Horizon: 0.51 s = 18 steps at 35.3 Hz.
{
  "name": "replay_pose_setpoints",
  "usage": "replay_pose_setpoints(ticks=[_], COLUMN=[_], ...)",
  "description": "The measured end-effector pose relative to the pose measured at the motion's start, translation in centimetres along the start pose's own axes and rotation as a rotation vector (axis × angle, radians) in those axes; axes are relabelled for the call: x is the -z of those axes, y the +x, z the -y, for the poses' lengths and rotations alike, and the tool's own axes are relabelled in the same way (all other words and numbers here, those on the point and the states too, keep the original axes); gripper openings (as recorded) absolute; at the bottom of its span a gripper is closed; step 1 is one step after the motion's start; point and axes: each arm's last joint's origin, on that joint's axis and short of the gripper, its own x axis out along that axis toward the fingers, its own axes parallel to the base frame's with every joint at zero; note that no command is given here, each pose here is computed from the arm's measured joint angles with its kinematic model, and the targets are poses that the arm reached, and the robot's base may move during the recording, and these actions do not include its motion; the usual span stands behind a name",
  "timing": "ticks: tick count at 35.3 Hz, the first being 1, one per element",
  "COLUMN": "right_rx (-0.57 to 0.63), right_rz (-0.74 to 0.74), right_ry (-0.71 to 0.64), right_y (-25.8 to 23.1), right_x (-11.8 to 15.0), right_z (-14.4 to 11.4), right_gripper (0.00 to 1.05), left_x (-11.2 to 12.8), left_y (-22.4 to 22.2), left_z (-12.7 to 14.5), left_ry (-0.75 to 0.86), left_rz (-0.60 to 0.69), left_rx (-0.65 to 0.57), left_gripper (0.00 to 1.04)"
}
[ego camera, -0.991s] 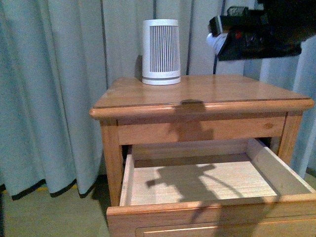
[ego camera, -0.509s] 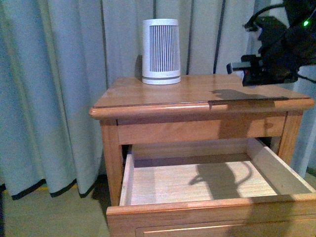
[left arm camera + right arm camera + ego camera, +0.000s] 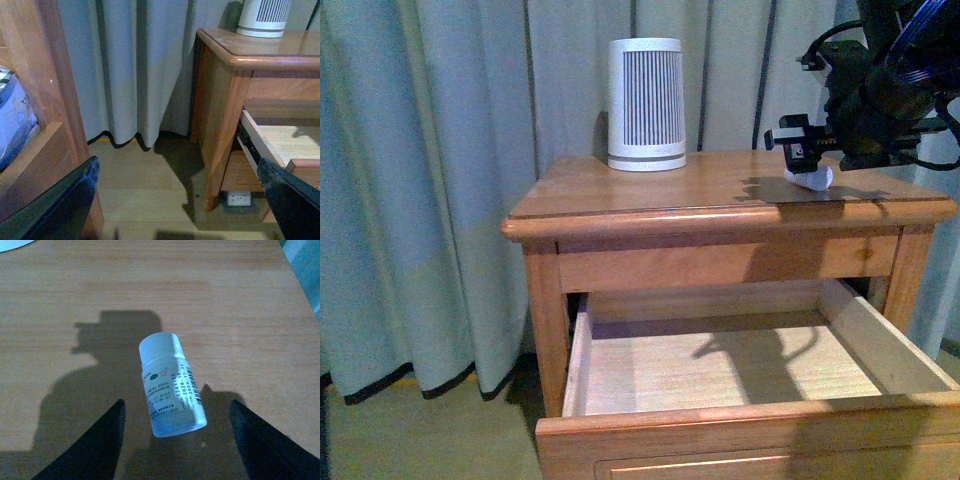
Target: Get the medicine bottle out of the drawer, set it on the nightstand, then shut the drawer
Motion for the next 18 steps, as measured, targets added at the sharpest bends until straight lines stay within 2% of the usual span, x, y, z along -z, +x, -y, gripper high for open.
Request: replay_pose_setpoints(ticks=[3,8,14,18], right_rx=[0.0,0.01,0.055,0.042], right_rz=[0.006,0.043,0.159,0.229], right_ry=[-0.001,0.0,0.04,0.159], right_y=[-0.2,-1.5,-6.5,-13.2], right_x=[0.2,-0.2,-1.3,0.3], right_z=[0.0,0.0,0.7,2.1], right_gripper=[0.81,0.99,0.98,0.98], left_x=[0.0,0.0,0.0,0.0], left_y=[0.0,0.0,0.0,0.0], left_z=[0.0,0.0,0.0,0.0], left_ry=[0.0,0.0,0.0,0.0], left_rz=[0.0,0.0,0.0,0.0], left_rx=[0.0,0.0,0.0,0.0], left_gripper=[0.98,0.98,0.98,0.98])
